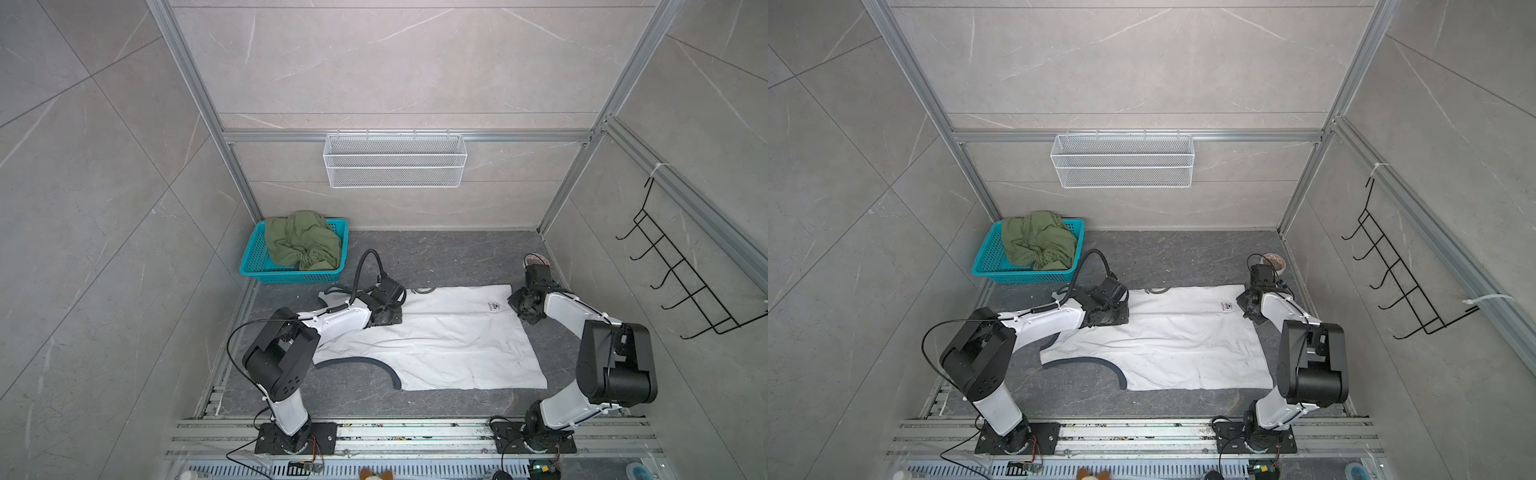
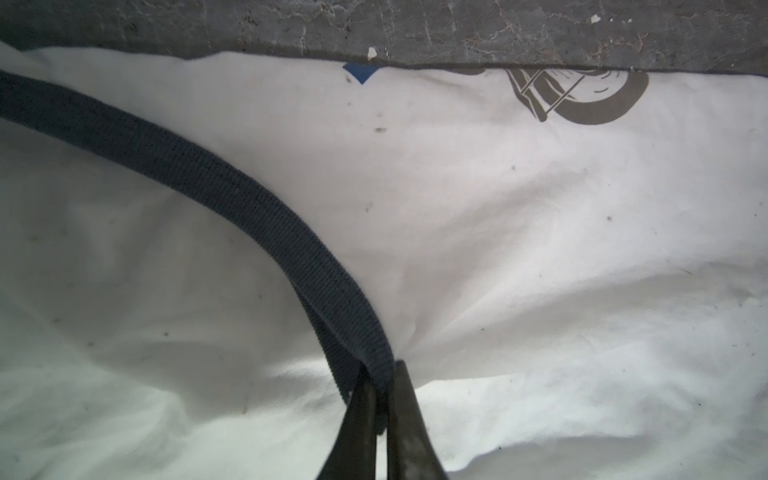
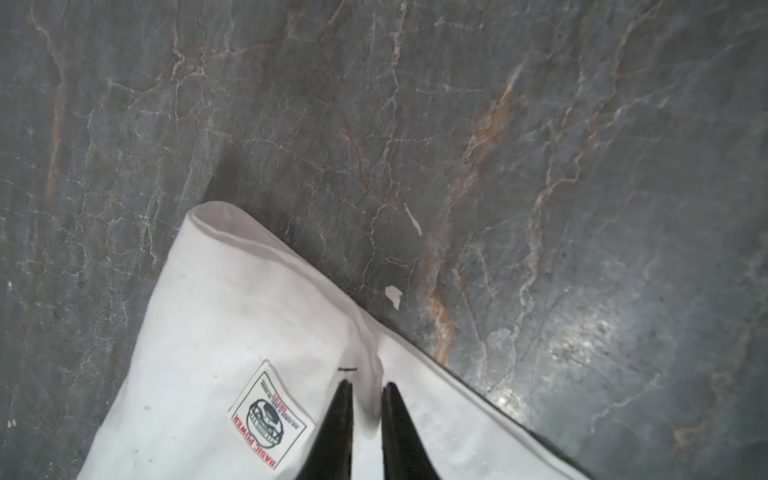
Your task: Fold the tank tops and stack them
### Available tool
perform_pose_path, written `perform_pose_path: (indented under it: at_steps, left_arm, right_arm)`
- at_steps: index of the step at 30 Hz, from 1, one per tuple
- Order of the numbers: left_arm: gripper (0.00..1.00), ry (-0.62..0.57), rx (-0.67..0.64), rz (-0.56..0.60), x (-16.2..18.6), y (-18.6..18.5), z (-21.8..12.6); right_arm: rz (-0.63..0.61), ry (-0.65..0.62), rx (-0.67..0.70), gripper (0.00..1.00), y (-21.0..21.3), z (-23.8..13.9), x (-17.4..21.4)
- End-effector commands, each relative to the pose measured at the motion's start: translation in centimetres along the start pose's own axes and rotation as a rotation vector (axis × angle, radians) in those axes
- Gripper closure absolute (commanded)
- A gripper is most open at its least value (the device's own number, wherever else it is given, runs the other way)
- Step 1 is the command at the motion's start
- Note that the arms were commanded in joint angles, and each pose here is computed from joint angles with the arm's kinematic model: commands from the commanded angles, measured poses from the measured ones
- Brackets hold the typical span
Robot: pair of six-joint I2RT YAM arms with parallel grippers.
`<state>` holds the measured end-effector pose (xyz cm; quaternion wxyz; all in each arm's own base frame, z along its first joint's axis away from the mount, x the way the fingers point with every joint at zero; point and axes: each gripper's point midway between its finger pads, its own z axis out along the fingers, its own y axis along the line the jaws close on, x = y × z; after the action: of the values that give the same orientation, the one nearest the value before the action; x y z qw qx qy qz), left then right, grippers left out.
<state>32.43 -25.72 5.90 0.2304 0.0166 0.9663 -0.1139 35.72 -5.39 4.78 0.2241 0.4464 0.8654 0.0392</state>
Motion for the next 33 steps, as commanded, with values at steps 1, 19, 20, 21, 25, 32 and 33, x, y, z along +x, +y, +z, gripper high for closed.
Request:
perform_pose_path:
  at_steps: [1, 19, 20, 21, 25, 32, 33]
  left_arm:
    - [0.93, 0.009, -0.016, 0.012, 0.2, 0.2, -0.1]
    - [0.51, -0.177, 0.042, 0.061, -4.2, -2.4, -4.6]
    - [0.51, -0.162, 0.058, 0.071, -4.6, -3.3, -4.1]
    - [0.50, -0.151, 0.073, 0.077, -4.8, -3.9, -3.6]
    - [0.49, -0.108, 0.119, 0.064, -5.6, -5.8, -0.8]
    - [0.46, -0.002, 0.096, 0.028, -3.6, -4.7, 2.9]
    - [0.46, 0.014, 0.090, 0.030, -3.1, -4.5, 3.1]
  right_arm:
    - [0.008, 0.032, 0.028, 0.82, -1.2, -0.2, 1.3]
    - [-0.148, -0.100, -0.116, 0.42, 5.3, -5.5, -0.7]
    - [-0.165, -0.075, -0.145, 0.42, 6.5, -5.0, -0.3]
    - [-0.168, -0.053, -0.162, 0.42, 7.4, -4.6, -0.1]
    - [-0.164, 0.047, -0.188, 0.41, 9.4, -1.5, 1.0]
    - [-0.102, 0.187, -0.141, 0.40, 8.2, 2.6, 3.3]
    - [-0.087, 0.199, -0.127, 0.40, 7.7, 3.0, 3.4]
